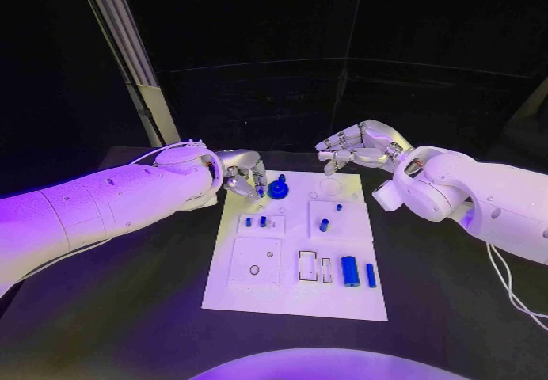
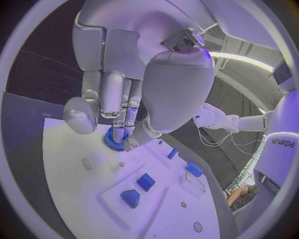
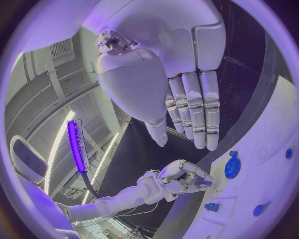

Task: Assemble the parts on the task board

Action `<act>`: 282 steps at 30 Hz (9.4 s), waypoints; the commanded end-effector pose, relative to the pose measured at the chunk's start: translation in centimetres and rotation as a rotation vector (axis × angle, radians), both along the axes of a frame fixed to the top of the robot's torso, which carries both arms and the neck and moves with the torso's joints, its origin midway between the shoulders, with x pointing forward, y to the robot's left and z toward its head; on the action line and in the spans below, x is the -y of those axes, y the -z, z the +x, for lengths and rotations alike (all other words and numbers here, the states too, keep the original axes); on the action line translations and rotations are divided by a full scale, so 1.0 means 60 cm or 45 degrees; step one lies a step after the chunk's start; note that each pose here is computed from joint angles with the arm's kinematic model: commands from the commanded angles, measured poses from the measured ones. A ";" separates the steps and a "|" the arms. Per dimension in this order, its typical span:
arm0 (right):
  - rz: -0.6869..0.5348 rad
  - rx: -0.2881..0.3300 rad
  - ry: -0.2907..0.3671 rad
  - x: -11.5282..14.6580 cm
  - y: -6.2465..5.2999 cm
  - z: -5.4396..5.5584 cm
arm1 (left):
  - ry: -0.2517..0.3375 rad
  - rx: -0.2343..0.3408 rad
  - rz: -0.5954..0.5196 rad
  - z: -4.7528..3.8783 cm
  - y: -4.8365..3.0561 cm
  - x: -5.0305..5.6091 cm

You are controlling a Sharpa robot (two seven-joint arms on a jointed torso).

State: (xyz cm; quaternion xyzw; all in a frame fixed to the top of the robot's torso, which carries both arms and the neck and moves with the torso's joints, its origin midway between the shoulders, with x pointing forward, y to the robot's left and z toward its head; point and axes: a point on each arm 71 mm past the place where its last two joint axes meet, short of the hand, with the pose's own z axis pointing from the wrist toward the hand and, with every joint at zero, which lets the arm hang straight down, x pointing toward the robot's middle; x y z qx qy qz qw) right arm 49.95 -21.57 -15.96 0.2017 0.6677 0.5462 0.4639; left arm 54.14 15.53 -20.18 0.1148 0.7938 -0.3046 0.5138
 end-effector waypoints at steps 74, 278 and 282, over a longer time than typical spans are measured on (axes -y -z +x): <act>0.011 0.015 -0.009 -0.004 -0.003 0.001 | 0.006 -0.145 0.137 -0.006 0.037 0.012; -0.877 0.586 -0.425 -0.222 0.157 -0.158 | -0.459 -0.474 -1.794 -0.036 -0.036 -0.123; -0.880 0.589 -0.422 -0.223 0.159 -0.158 | -0.458 -0.476 -1.794 -0.036 -0.035 -0.122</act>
